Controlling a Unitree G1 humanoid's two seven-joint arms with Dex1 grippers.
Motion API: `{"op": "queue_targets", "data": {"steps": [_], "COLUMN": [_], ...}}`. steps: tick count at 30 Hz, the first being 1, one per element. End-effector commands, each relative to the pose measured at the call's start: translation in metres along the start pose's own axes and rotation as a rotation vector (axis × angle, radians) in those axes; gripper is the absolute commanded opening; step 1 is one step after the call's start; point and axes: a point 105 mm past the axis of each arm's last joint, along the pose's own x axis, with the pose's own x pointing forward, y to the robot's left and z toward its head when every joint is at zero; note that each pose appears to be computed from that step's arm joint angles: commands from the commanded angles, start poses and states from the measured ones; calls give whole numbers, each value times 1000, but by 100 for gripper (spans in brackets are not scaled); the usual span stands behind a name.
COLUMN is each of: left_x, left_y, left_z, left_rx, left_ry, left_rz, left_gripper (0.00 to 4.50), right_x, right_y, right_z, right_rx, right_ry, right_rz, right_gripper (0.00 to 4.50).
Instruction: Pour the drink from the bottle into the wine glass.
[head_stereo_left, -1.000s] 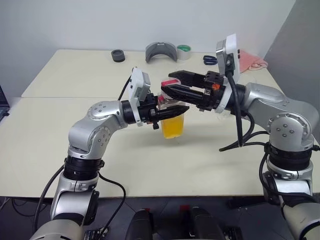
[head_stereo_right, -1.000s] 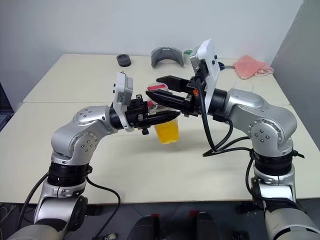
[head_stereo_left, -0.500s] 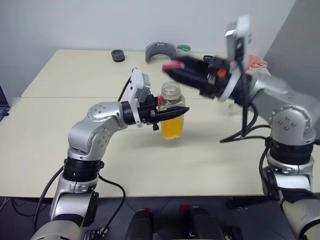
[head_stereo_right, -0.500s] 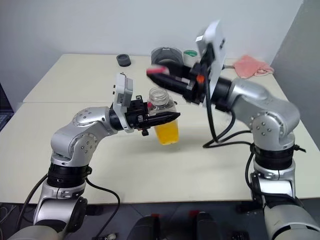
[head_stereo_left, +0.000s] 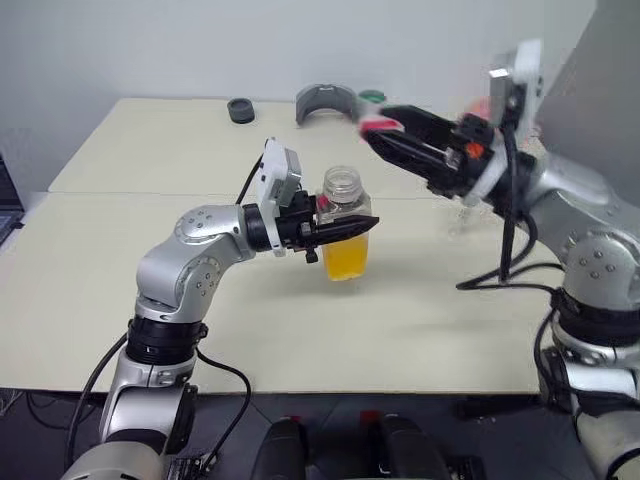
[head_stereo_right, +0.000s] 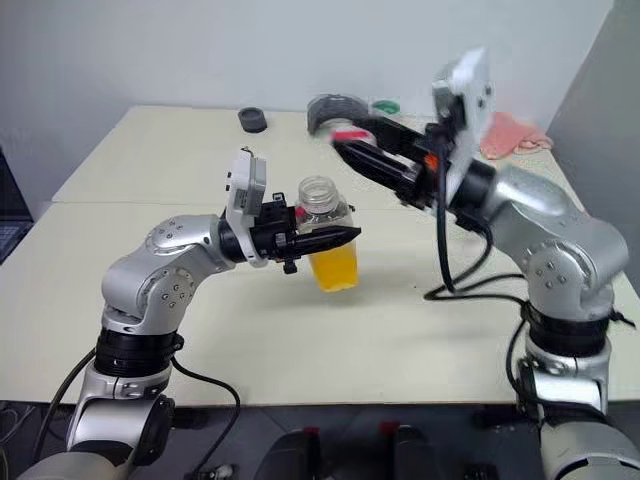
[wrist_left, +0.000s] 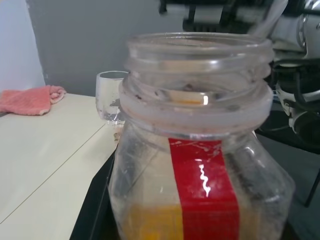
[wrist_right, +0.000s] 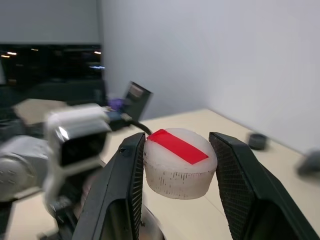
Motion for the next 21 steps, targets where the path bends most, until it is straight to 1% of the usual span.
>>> {"op": "queue_targets", "data": {"steps": [1,4,6,8,10,14,18,19,20,21], "left_x": [-2,-2,-1,0,4,8,8,9,9,9], "left_y": [-5,-6,-5,-5,-5,-5,-5,-4,-4,-4], "left_z": [14,13,13,13,14,15,15,16,16,16], "left_rx": [52,49,47,45,43,41,41,42,43,44], "left_ry": [-35,-35,-36,-39,-44,-51,-51,-51,-51,-51], "left_rz": [-9,-7,-7,-11,-23,-34,-37,-37,-38,-37], "left_gripper": [177,177,177,177,177,177,177,177,177,177], "right_x": [-31,-66,-83,-94,-105,-122,-130,-132,-134,-135], "right_y": [-12,-27,-25,-19,-19,-29,-33,-31,-31,-30], "right_z": [2,-31,-59,-88,-123,-164,-186,-192,-195,-197], "right_rx": [-87,-70,-47,22,66,87,105,110,112,119], "right_ry": [-1,82,158,209,268,322,350,365,374,374], "right_rz": [-193,-431,-535,-611,-722,-877,-937,-938,-938,-936], "right_gripper": [176,176,176,176,176,176,176,245,269,308]}}
